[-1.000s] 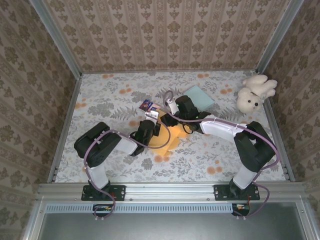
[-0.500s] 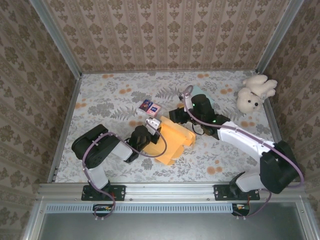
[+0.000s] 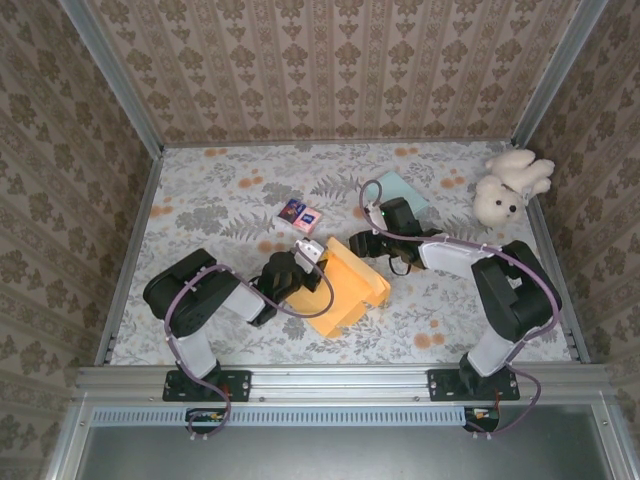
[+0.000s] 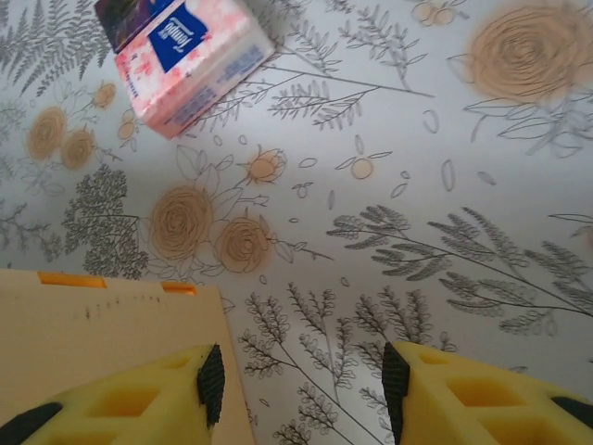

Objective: Fold the paper box

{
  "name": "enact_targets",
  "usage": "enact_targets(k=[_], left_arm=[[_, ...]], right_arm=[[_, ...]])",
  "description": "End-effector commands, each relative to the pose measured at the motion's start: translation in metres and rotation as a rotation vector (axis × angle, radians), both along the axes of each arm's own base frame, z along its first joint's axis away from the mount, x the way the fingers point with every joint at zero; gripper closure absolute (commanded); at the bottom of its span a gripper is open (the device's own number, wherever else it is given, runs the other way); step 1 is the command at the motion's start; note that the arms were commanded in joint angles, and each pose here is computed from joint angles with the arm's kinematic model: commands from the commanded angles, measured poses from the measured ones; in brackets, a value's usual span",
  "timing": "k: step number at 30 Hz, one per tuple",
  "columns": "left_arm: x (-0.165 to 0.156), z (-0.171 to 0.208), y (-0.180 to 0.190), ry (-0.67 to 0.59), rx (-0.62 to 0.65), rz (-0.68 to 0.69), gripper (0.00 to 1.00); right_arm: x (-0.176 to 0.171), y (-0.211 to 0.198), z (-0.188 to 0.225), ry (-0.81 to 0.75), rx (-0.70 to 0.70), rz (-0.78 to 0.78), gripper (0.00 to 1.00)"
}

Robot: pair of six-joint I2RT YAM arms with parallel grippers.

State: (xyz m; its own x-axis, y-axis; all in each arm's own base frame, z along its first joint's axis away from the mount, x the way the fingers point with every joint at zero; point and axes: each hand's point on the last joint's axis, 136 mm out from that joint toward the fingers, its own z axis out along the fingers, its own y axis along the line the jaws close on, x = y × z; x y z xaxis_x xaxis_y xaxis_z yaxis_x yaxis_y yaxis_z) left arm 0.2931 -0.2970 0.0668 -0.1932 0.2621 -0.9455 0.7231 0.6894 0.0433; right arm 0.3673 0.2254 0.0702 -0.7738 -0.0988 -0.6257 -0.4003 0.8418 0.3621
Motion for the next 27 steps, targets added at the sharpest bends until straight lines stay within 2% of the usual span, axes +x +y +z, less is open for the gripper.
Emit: enact_targets(k=[1,5,10,16,27], left_arm=[[-0.006,-0.021,0.004,0.05,0.061,-0.01,1.0],[0.0,-0.021,0.005,0.058,0.053,0.023,1.0],[0.014,-0.022,0.018,0.065,0.048,0.135,1.0],[0.018,-0.029,0.02,0.122,0.05,0.161,1.0],[0.035,-0.029,0.039,0.146,0.048,0.316,0.98]], right_arm=[[-0.003,0.021,0.012,-0.046,0.087,0.115,0.49],[-0.01,0.035,0.01,-0.027,0.13,0.2,0.51],[-0.023,0.05,0.005,0.0,0.2,0.31,0.54],[-0.04,0.07,0.012,0.019,0.292,0.443,0.56],[-0.056,0.082,0.013,0.05,0.334,0.538,0.58]])
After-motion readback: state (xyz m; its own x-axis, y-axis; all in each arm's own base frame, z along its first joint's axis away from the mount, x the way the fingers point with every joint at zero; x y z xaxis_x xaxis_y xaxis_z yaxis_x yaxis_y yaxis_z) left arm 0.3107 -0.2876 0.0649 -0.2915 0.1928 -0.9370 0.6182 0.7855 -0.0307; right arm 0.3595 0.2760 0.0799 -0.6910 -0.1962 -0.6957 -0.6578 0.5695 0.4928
